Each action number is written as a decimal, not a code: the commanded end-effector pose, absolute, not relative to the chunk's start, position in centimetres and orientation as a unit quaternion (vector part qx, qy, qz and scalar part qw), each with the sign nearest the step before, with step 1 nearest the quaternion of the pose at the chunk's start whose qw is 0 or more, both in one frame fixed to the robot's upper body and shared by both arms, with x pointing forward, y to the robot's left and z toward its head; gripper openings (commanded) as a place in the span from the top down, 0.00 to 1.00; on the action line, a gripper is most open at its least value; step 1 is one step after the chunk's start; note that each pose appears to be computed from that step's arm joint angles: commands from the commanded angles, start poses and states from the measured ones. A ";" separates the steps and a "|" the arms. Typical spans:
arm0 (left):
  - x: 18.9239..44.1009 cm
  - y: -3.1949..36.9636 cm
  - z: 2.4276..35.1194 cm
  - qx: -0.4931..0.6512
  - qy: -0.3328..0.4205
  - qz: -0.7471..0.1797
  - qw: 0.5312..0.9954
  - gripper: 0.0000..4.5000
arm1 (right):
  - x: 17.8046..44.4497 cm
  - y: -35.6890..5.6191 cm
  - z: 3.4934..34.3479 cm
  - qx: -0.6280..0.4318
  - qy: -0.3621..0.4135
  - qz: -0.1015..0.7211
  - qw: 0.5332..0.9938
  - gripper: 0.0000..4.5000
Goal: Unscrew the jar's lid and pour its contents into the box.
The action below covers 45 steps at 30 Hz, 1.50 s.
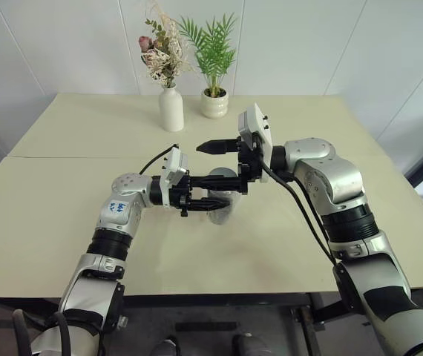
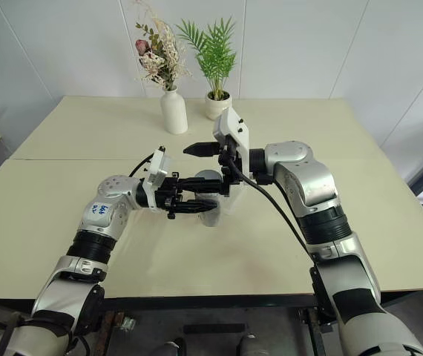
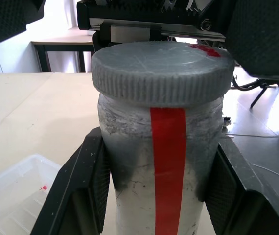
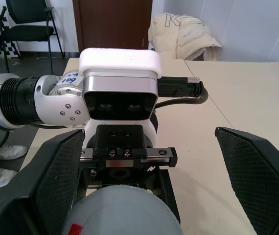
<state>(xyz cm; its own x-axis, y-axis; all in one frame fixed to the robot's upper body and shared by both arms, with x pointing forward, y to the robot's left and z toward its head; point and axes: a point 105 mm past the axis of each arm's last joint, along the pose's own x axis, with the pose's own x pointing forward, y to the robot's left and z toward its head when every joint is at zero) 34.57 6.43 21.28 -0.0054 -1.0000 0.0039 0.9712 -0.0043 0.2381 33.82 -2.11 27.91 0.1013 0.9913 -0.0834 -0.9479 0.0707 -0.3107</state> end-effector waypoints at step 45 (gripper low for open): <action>34.7 7.6 22.5 0.077 -0.105 -0.689 0.713 0.52 | 32.6 -7.0 28.4 -0.153 -0.053 0.646 0.746 0.00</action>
<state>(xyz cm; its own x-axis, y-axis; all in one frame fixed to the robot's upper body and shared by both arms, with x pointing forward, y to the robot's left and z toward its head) 34.82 7.84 21.02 0.0460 -0.9988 0.0186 0.9760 0.0489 0.2124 33.17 -7.25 26.68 0.1698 0.9729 -0.1571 -0.9607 0.1279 -0.2464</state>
